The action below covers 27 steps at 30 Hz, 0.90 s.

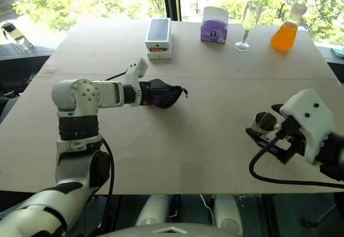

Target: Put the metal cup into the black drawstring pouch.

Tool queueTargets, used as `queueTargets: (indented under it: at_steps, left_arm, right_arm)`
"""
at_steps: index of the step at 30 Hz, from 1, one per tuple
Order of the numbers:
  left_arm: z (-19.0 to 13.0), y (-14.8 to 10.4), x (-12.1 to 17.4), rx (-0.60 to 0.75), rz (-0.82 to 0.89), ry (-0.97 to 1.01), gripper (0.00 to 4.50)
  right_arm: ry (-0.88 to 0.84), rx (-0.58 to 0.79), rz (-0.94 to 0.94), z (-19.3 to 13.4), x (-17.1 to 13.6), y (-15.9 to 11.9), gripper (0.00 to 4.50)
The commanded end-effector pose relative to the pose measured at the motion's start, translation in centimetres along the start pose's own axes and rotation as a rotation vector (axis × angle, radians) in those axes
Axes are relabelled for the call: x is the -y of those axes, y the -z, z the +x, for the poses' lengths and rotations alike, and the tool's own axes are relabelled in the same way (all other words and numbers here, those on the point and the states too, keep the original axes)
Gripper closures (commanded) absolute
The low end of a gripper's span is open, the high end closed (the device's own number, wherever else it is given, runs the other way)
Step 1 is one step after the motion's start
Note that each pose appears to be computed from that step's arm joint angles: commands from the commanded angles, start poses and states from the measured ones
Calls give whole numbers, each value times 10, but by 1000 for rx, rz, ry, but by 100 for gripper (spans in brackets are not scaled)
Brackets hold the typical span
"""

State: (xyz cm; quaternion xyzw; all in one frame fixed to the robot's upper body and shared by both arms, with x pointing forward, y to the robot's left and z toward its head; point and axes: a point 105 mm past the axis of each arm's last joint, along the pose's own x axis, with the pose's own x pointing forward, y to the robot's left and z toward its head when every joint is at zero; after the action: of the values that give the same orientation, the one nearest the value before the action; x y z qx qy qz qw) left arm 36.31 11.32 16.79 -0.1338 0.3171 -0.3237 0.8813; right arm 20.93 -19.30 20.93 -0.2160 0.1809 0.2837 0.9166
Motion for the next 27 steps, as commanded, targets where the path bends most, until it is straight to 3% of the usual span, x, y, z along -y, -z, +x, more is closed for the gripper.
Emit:
queueTargets:
  at_steps: [1,5,14,17,20,22,27]
  left_arm:
    - [-2,-7,17,25,59,29,450]
    - [-1,-6,24,33,73,32,450]
    - [-3,1,27,56,91,3,450]
    - [-4,1,22,64,80,-14,450]
    - [-5,1,21,70,79,-17,450]
    - [-5,0,21,73,78,-17,450]
    - [-4,-3,25,94,72,29,450]
  right_arm:
    - [-25,-69,30,8,5,7,55]
    - [-44,-148,19,18,9,18,227]
    - [-42,-281,28,47,30,55,227]
    - [-72,-283,22,53,32,56,299]
    - [-94,-253,26,56,31,50,442]
    - [-109,-215,27,57,28,44,442]
    - [-278,86,153,60,-4,-4,442]
